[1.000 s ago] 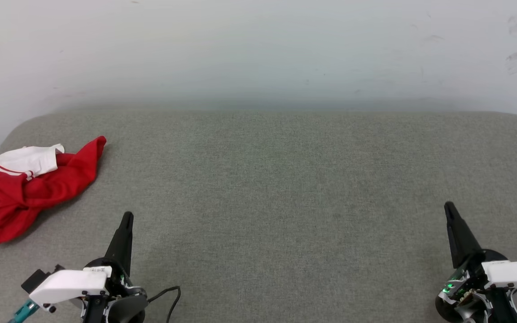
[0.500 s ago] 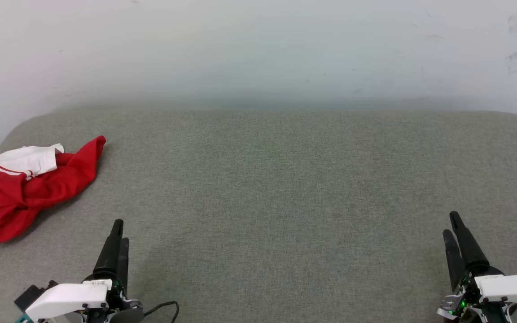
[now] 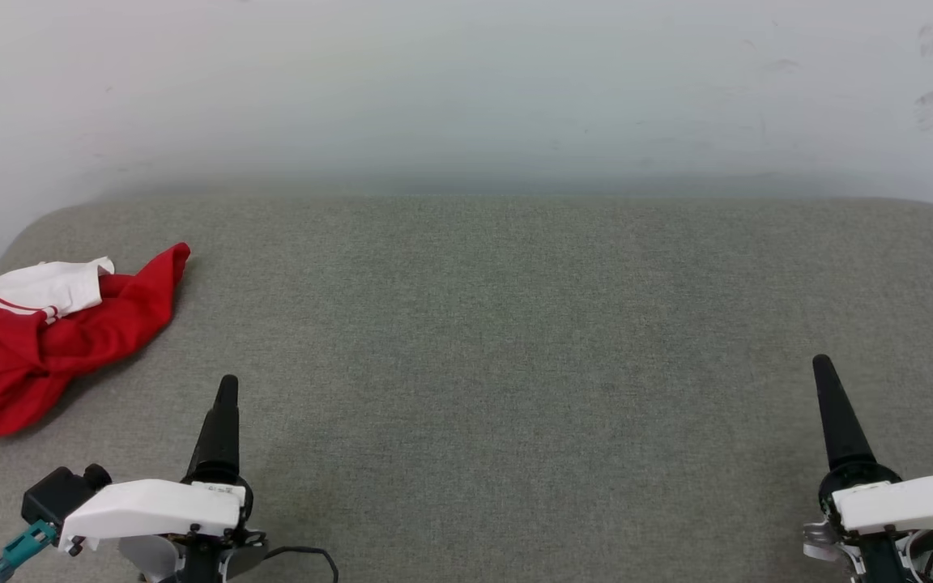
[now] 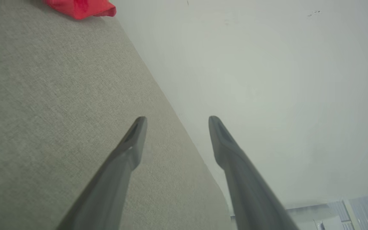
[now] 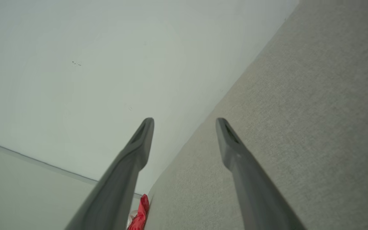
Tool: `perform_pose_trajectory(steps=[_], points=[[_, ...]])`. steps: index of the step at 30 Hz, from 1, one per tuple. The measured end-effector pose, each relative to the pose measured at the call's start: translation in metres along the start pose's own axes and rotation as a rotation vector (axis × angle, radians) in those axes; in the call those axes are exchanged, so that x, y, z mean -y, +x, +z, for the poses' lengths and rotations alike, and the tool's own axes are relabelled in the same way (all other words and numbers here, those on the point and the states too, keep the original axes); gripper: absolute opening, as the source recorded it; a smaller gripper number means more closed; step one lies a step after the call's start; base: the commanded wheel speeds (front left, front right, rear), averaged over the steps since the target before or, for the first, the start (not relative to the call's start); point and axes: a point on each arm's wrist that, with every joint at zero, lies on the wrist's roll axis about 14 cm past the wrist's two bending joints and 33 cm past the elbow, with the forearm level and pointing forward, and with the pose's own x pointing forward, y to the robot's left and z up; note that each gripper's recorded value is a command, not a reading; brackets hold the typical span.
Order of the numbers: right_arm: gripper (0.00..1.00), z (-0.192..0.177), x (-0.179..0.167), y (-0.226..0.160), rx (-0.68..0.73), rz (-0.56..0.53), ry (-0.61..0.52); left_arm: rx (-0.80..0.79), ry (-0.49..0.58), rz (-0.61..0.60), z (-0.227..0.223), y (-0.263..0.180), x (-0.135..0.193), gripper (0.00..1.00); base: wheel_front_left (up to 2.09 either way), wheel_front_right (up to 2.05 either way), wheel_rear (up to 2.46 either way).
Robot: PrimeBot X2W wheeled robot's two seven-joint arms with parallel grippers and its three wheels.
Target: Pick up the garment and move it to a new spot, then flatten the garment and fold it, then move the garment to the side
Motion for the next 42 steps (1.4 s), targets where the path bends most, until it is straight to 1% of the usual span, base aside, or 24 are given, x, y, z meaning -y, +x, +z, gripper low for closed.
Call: perform_pose_trajectory(steps=[5, 14, 29, 42], points=[[1.00, -0.004, -0.005, -0.002, -0.009, 0.018, -0.115, 0.000, 0.125, 0.023, -0.004, -0.003, -0.002, 1.00, 0.00, 0.00, 0.00], [1.00, -0.010, -0.006, -0.006, -0.019, 0.029, -0.292, 0.009, 0.298, 0.034, -0.008, -0.004, -0.001, 1.00, 0.00, 0.00, 0.00], [1.00, -0.013, -0.016, -0.008, -0.009, 0.075, -0.525, 0.036, 0.545, 0.025, -0.009, -0.008, 0.004, 1.00, 0.00, 0.00, 0.00], [1.00, -0.013, -0.024, -0.008, 0.012, 0.116, -0.691, 0.079, 0.712, -0.015, -0.009, -0.010, 0.017, 1.00, 0.00, 0.00, 0.00]])
